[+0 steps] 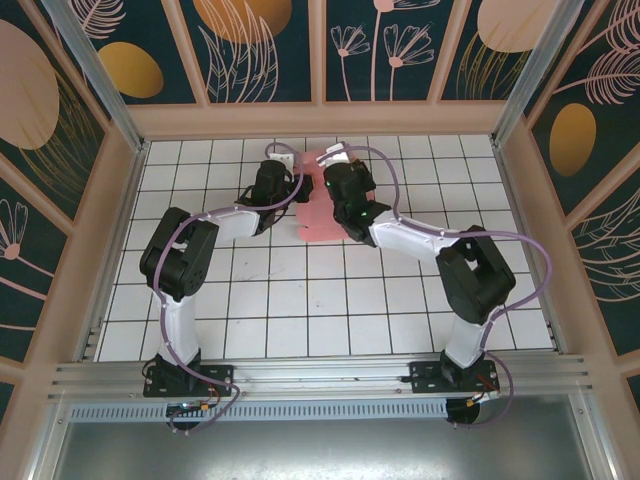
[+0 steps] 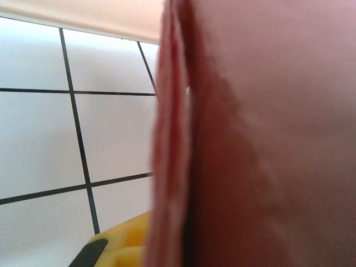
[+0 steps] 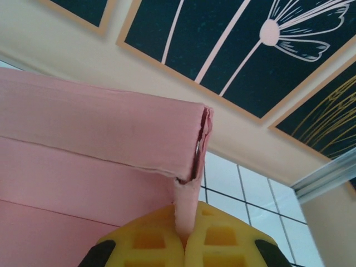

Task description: Fold the paper box

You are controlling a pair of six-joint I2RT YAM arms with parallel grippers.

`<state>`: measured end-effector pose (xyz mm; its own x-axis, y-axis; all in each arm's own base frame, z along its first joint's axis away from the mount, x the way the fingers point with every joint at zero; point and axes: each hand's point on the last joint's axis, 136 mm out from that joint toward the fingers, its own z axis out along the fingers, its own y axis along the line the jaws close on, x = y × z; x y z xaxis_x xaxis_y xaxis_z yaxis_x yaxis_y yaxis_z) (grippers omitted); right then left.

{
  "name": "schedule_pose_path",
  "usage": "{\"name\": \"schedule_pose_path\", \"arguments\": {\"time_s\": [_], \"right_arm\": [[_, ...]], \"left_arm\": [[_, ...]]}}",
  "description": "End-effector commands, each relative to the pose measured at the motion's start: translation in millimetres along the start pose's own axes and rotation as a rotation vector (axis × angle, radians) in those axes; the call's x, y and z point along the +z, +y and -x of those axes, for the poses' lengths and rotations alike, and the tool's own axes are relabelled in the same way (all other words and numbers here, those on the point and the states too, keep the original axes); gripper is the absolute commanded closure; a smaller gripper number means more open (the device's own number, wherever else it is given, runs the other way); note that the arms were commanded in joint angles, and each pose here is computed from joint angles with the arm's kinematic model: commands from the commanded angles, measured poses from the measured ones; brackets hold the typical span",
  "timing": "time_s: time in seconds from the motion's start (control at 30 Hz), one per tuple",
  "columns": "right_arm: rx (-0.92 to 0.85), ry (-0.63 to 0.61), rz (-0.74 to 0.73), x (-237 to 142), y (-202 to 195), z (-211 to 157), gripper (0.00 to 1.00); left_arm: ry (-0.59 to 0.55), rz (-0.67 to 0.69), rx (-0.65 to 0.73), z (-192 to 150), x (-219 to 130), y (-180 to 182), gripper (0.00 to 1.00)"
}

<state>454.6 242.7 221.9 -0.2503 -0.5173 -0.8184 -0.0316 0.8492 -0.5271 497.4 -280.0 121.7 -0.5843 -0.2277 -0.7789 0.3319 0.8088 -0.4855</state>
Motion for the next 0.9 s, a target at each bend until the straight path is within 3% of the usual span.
{"name": "schedule_pose_path", "arguments": {"time_s": [0.0, 0.1, 0.17, 0.23, 0.27, 0.47, 0.5, 0.53, 0.6, 0.67, 0.87], "right_arm": [[-0.01, -0.024, -0.046, -0.5, 8.5, 8.6, 1.0], [0.024, -0.033, -0.044, -0.5, 12.6, 13.6, 0.87], [0.019, -0.031, -0.059, 1.4, 13.0, 15.0, 0.85], [0.009, -0.03, -0.069, 3.4, 13.9, 14.9, 0.89], [0.003, -0.03, -0.078, 4.2, 13.3, 15.0, 1.0], [-0.028, -0.052, -0.151, 6.6, 9.6, 16.5, 1.0], [-0.029, -0.058, -0.157, 6.7, 9.5, 17.1, 0.82], [-0.03, -0.062, -0.16, 6.8, 9.9, 17.0, 0.72], [-0.031, -0.067, -0.163, 7.4, 10.1, 16.7, 0.78], [-0.03, -0.075, -0.177, 6.9, 8.8, 17.2, 1.0], [-0.051, -0.124, -0.208, 1.1, 9.4, 17.6, 1.0]], "left_arm": [[-0.053, -0.132, 0.012, 21.8, -1.5, -38.9, 1.0], [-0.05, -0.138, 0.002, 21.4, -0.9, -39.8, 1.0], [-0.049, -0.141, -0.001, 21.6, -1.7, -40.7, 1.0], [-0.049, -0.143, -0.001, 22.2, -2.6, -41.4, 1.0], [-0.05, -0.143, 0.0, 22.3, -3.1, -41.8, 1.0], [-0.052, -0.14, -0.007, 22.3, -4.5, -40.8, 1.0], [-0.05, -0.14, -0.008, 22.0, -4.5, -40.9, 1.0], [-0.05, -0.142, -0.007, 22.3, -5.1, -41.9, 1.0], [-0.052, -0.14, -0.008, 23.0, -5.3, -41.6, 1.0], [-0.052, -0.141, -0.008, 23.4, -5.7, -41.6, 1.0], [-0.054, -0.15, -0.013, 24.1, -7.1, -43.6, 1.0]]}}
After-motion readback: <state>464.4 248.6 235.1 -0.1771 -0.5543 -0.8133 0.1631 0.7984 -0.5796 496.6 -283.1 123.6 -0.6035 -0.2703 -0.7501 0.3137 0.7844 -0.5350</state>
